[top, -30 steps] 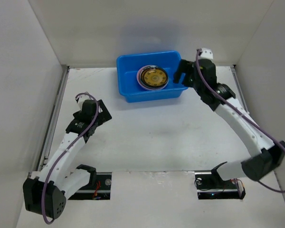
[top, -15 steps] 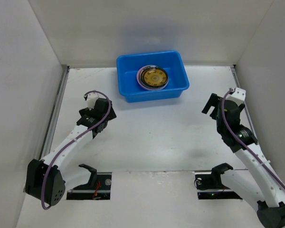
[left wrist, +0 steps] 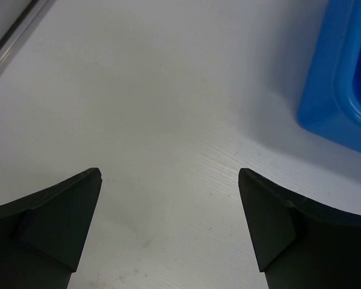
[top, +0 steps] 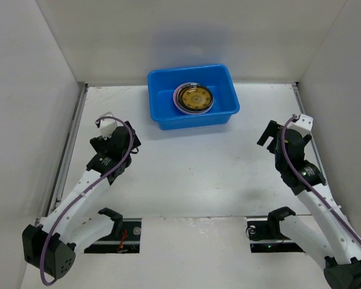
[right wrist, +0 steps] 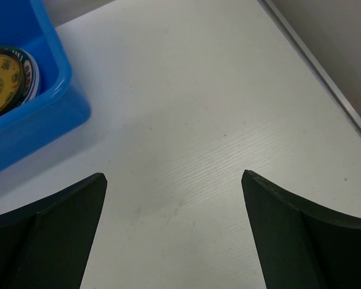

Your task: Place the plates into the plastic bin on the countertop

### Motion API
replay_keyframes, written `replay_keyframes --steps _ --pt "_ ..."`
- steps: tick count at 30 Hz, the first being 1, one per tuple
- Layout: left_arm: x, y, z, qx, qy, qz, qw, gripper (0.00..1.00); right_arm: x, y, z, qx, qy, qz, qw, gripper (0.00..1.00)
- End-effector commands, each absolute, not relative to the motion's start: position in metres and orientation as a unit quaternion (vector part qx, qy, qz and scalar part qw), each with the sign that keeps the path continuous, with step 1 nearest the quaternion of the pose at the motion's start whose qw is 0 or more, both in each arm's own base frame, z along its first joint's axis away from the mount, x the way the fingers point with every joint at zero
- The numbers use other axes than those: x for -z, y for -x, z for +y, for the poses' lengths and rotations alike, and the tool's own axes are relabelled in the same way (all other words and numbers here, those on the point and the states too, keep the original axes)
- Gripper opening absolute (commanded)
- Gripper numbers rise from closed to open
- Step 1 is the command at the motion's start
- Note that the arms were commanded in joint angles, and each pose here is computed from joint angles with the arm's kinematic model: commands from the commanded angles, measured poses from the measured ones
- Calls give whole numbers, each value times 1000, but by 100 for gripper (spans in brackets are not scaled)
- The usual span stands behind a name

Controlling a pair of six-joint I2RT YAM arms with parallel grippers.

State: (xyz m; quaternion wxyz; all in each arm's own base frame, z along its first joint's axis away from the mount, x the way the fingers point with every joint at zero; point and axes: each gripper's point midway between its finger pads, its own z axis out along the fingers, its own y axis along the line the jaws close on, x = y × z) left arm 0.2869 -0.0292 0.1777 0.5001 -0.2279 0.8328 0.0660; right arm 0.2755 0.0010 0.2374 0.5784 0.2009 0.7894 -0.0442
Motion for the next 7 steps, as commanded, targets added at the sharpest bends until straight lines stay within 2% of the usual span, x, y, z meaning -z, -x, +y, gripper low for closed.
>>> replay_keyframes --steps 1,7 --pt "-198 -283 -14 -94 237 807 533 100 -247 -285 13 16 -201 781 591 100" --pt "-200 -277 -4 -126 243 808 522 100 -248 -288 20 3 -200 781 592 100"
